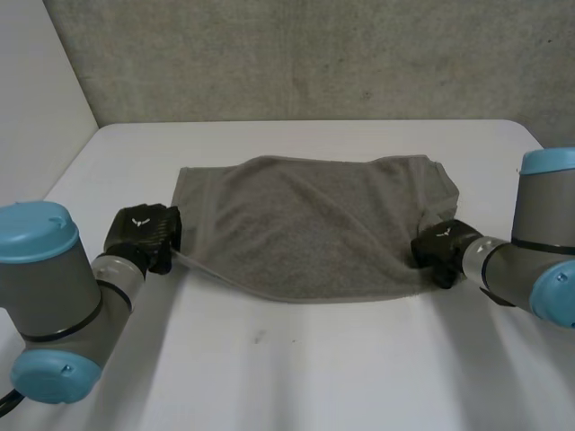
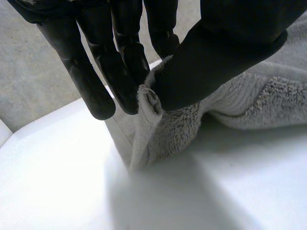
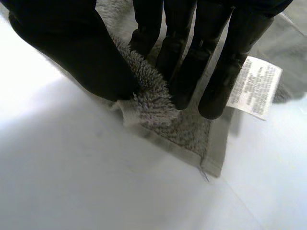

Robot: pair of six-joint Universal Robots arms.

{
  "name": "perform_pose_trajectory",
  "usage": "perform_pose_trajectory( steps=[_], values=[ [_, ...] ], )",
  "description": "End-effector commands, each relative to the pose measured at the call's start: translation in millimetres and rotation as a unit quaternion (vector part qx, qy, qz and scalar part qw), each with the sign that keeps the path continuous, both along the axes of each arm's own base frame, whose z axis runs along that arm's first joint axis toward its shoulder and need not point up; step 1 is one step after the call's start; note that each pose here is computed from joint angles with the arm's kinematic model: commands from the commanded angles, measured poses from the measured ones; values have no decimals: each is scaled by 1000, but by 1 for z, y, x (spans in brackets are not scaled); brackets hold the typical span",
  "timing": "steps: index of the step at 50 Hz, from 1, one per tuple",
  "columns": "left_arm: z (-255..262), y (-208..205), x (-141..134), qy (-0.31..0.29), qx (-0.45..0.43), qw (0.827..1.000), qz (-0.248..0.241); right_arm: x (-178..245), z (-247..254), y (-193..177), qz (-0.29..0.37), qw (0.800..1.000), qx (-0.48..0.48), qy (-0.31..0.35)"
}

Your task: Fold the towel.

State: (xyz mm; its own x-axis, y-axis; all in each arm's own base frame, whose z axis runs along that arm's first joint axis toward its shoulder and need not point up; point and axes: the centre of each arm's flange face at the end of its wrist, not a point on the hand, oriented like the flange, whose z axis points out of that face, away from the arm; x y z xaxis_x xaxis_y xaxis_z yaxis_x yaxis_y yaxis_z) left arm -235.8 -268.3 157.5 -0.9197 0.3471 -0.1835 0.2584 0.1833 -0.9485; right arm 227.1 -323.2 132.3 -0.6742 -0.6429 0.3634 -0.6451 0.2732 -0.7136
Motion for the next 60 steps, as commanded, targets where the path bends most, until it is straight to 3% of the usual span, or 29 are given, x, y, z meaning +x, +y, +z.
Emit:
perform_pose_trajectory(
  steps=[1, 15, 20, 38, 60],
  values=[
    [16, -3, 1, 4, -25, 1000, 2, -24, 23, -10, -74, 994, -41, -69],
    [19, -8, 12, 5, -29, 999, 21, -58, 19, 0, -103, 988, -18, -111],
    [30, -20, 29, 6, -44, 998, 50, -69, 18, -2, -99, 987, -8, -123],
    [28, -26, 40, 4, -41, 997, 66, -61, 15, -5, -28, 990, -10, -137],
    [24, -34, 52, 1, -35, 996, 87, -70, 19, -13, -55, 989, -20, -135]
  ],
)
